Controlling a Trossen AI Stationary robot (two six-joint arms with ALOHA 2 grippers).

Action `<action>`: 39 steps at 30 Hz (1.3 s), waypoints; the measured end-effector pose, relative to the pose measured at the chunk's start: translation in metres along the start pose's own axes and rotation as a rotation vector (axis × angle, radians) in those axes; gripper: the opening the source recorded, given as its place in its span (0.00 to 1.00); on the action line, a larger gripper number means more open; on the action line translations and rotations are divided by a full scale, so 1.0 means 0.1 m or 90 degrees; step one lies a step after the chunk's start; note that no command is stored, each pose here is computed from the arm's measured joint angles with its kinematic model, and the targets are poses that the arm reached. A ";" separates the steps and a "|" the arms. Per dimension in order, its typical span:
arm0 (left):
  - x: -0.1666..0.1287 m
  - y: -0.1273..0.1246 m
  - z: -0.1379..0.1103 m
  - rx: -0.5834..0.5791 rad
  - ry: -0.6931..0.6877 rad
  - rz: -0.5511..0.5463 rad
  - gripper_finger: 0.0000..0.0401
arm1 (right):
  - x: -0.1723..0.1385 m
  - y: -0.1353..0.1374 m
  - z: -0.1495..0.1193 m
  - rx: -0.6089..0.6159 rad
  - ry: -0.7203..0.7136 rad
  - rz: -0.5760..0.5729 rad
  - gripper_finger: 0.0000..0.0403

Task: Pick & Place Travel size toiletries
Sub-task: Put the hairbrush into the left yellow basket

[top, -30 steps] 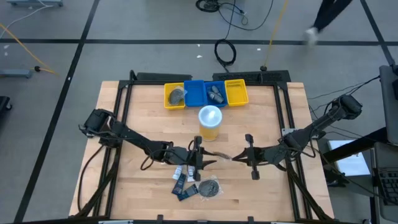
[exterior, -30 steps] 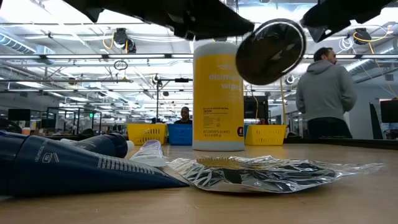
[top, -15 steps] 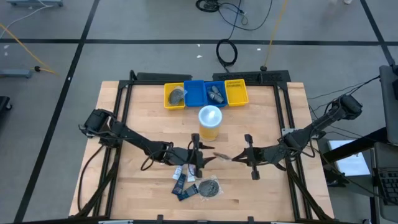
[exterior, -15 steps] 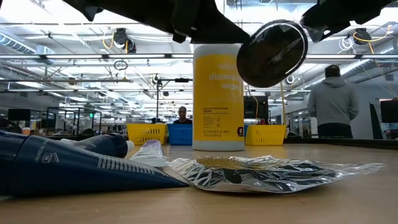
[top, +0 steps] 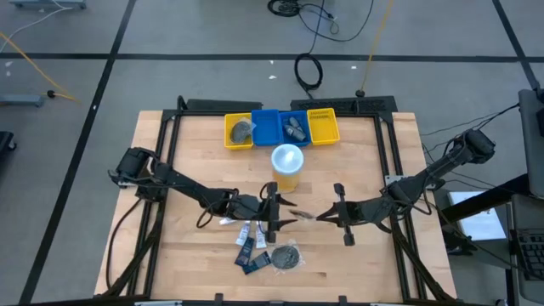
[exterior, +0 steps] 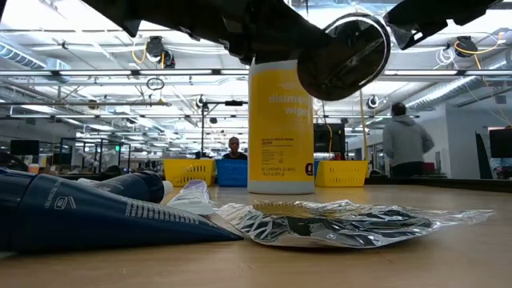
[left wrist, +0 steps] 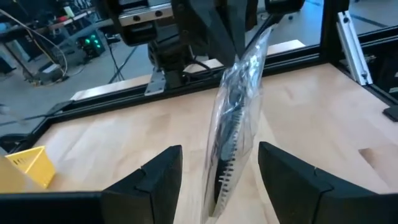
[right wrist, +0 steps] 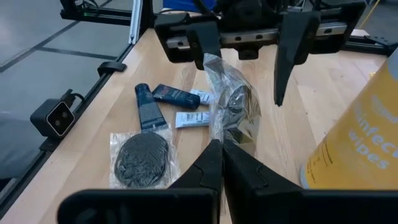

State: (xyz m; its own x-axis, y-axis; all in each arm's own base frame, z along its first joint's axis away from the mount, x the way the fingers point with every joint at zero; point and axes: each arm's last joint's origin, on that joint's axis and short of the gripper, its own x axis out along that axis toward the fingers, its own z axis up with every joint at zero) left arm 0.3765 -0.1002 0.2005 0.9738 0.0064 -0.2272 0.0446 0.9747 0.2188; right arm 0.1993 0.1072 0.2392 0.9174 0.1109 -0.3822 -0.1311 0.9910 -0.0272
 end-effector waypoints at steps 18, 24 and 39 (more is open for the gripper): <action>0.00 0.01 0.00 -0.005 0.000 -0.010 0.20 | 0.00 0.00 0.04 -0.023 -0.024 0.002 0.00; 0.00 0.01 -0.01 0.001 0.005 -0.010 0.05 | 0.00 0.00 0.04 -0.027 -0.023 0.001 0.00; -0.01 0.01 -0.01 0.006 0.018 -0.001 0.03 | 0.00 -0.01 0.04 -0.057 -0.025 -0.035 0.26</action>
State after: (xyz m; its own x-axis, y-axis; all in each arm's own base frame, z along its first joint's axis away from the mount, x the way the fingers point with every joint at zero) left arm 0.3753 -0.0986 0.2000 0.9672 0.0113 -0.2538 0.0485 0.9725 0.2280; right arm 0.2007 0.1063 0.2426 0.9378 0.0607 -0.3418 -0.1111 0.9853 -0.1299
